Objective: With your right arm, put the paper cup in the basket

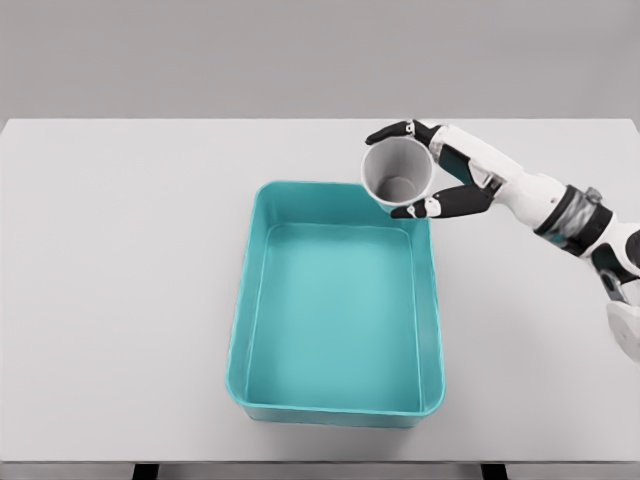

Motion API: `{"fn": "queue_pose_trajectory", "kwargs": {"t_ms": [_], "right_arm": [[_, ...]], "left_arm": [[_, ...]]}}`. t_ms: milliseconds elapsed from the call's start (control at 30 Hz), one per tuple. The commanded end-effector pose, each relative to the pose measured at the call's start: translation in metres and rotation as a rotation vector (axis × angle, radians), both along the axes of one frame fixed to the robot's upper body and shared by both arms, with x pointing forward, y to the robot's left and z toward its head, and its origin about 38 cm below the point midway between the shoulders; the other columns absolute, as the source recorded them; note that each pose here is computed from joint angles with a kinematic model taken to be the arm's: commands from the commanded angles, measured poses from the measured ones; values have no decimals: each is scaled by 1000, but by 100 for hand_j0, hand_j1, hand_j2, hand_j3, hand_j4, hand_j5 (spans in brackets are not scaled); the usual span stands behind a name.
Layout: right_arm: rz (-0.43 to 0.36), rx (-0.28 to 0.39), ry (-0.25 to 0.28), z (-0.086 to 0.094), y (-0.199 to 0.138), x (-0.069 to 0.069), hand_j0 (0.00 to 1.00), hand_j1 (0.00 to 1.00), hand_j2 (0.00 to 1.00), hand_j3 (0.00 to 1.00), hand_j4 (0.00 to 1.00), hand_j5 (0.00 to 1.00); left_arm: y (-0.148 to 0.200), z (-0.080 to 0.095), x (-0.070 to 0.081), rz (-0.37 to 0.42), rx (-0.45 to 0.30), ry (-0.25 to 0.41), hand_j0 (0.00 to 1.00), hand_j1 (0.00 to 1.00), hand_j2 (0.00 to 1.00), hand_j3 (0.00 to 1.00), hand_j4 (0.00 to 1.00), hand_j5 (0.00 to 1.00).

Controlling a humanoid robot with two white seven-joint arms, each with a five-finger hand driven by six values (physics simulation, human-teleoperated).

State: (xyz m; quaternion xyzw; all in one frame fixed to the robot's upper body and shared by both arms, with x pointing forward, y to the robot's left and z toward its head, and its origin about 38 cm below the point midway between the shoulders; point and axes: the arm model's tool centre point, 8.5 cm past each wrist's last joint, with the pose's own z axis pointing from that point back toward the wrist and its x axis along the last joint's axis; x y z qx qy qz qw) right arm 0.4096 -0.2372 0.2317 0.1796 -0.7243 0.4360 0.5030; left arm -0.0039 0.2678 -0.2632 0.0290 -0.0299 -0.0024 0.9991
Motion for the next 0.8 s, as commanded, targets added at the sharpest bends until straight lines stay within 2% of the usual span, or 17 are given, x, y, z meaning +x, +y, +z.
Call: {"fn": "queue_pose_trajectory", "kwargs": {"t_ms": [0,200,433,533,633,700,767], "right_arm": [[31,-28,3,-5,11,-4,74,74,74,74,74,74],[50,-86,-21,-7,21,-5,74,74,74,74,74,74],[127,-156,-60,2,47,-2,74,74,74,74,74,74],[147,-188,-68,2,51,-4,74,74,74,74,74,74],[164,-234,-85,6,45,-13,74,74,74,74,74,74],[172,-251,-79,2,45,-15,74,74,74,74,74,74],[174,-255,-87,3,45,-15,78,78,78,78,78,78]], "left_arm": [[0,0,0,0,1,0,100,100,100,100,100,100],[0,0,0,0,1,0,100,100,100,100,100,100],[0,0,0,0,1,0,100,100,100,100,100,100],[0,0,0,0,1,0,100,100,100,100,100,100],[0,0,0,0,1,-1,100,100,100,100,100,100],[0,0,0,0,-1,0,100,100,100,100,100,100],[0,0,0,0,1,0,100,100,100,100,100,100]]}}
